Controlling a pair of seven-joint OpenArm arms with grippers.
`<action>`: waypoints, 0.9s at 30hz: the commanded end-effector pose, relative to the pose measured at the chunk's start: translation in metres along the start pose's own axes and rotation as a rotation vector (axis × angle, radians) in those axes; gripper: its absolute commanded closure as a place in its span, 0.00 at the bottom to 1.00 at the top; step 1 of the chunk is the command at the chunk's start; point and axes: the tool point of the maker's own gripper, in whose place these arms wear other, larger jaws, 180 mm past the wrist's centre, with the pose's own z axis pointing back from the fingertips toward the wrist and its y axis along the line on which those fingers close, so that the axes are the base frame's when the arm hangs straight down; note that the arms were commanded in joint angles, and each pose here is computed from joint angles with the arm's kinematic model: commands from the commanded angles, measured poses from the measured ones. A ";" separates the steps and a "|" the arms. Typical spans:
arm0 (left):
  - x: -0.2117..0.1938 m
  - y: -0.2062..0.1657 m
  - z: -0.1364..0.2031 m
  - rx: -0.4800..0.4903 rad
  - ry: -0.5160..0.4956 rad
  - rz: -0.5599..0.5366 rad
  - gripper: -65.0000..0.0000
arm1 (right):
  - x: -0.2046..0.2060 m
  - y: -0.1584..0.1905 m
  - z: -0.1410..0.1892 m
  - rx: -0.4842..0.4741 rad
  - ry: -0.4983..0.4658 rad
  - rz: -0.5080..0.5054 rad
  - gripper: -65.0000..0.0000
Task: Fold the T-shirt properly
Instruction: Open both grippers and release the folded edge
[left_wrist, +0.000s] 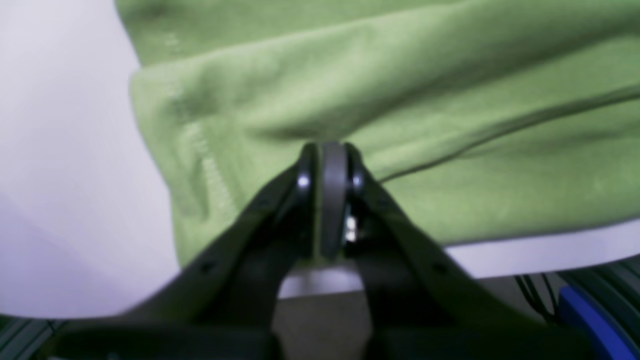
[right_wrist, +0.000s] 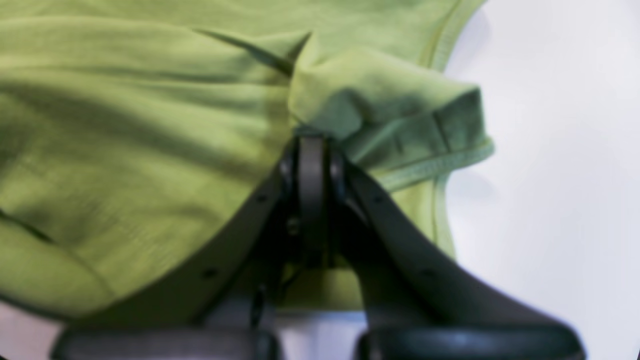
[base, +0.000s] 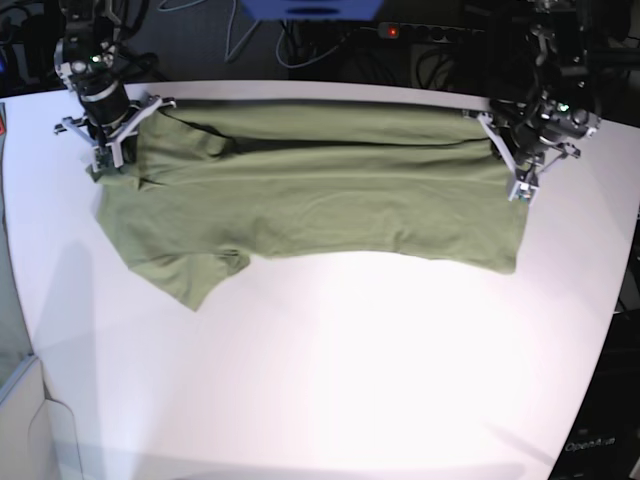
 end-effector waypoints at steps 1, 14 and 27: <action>-0.003 0.013 0.003 0.044 0.027 -0.015 0.97 | -0.010 -0.001 0.004 -0.001 0.051 0.019 0.99; 0.017 0.017 0.005 0.057 -0.013 -0.016 0.97 | 0.028 -0.033 0.018 -0.091 -0.044 0.028 0.83; 0.063 0.017 0.045 0.114 -0.179 -0.063 0.69 | 0.046 -0.043 0.032 -0.134 -0.101 0.013 0.60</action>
